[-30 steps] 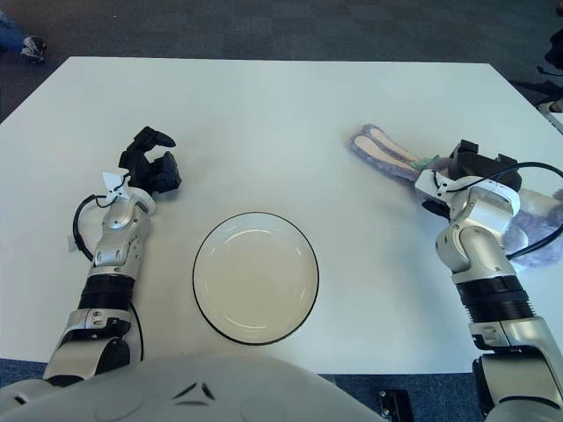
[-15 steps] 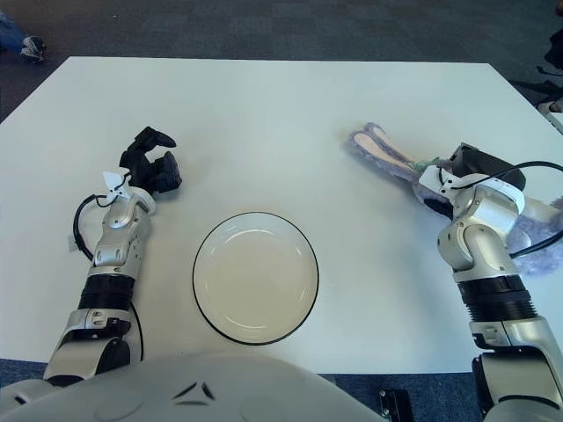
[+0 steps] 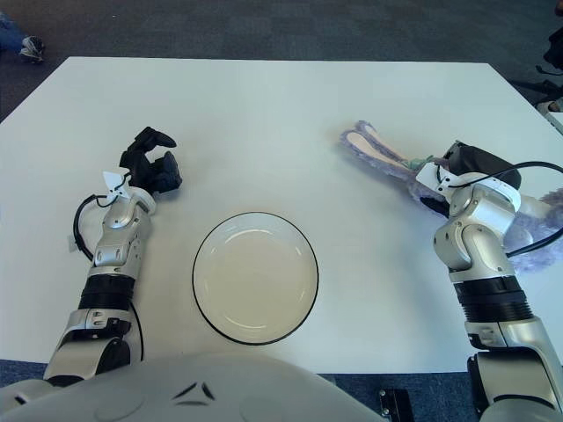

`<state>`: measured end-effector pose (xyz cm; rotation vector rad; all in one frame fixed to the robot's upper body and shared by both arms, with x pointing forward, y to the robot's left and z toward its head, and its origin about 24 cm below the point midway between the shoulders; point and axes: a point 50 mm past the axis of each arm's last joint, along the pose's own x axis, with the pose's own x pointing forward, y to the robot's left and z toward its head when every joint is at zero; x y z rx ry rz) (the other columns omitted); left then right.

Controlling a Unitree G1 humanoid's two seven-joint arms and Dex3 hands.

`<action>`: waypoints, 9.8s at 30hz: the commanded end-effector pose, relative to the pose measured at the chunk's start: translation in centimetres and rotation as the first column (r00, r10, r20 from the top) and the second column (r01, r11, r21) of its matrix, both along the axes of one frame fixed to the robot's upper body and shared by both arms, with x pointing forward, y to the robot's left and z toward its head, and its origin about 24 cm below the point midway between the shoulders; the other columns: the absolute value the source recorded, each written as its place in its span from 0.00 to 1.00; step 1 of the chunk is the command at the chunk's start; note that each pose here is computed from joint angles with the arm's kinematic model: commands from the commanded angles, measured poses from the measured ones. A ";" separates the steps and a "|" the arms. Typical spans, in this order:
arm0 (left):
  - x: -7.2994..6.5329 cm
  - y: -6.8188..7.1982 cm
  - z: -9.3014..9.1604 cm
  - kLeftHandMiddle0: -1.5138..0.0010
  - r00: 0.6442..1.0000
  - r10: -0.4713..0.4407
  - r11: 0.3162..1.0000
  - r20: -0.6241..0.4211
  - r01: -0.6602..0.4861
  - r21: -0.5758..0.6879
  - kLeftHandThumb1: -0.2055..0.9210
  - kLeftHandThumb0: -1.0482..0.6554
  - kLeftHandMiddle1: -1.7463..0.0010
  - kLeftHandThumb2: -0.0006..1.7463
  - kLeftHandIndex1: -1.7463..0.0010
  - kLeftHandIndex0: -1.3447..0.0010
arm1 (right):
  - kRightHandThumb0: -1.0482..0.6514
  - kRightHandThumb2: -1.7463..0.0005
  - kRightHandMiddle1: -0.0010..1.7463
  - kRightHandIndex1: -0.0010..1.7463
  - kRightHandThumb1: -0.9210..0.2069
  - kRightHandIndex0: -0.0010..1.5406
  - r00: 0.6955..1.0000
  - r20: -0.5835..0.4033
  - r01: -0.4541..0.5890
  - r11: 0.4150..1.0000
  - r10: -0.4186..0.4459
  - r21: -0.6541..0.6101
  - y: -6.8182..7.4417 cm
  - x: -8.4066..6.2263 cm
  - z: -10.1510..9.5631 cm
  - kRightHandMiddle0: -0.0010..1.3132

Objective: Put the doll into the plate.

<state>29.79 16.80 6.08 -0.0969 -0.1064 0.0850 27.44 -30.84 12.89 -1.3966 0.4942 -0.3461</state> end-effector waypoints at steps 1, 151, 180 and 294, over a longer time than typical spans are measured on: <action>-0.1 0.1 0.0 0.16 1.000 0.002 1.000 0.006 -0.002 0.005 0.39 0.31 0.00 0.81 0.00 0.49 | 0.62 0.14 1.00 0.79 0.78 0.56 0.998 0.059 -0.015 0.999 0.012 0.047 0.3 0.4 0.4 0.54; -0.3 -1.6 -1.0 0.22 0.976 -0.210 0.976 0.049 0.207 0.067 0.61 0.36 0.00 0.64 0.00 0.64 | 0.62 0.14 1.00 0.71 0.80 0.65 0.485 0.466 -0.872 0.449 0.740 0.195 20.3 -2.3 6.0 0.52; 0.0 -1.5 -1.2 0.21 0.977 -0.207 0.977 0.044 0.204 0.069 0.56 0.36 0.00 0.67 0.00 0.61 | 0.62 0.08 1.00 0.96 0.77 0.53 0.341 0.562 -0.938 0.228 0.754 0.263 20.6 -5.0 6.2 0.45; 0.5 -3.6 0.3 0.25 0.982 -0.190 0.972 -0.001 0.189 0.139 0.59 0.36 0.00 0.65 0.00 0.63 | 0.62 0.09 1.00 0.99 0.74 0.50 0.136 0.508 -0.987 0.074 0.850 0.140 21.7 -5.9 7.0 0.43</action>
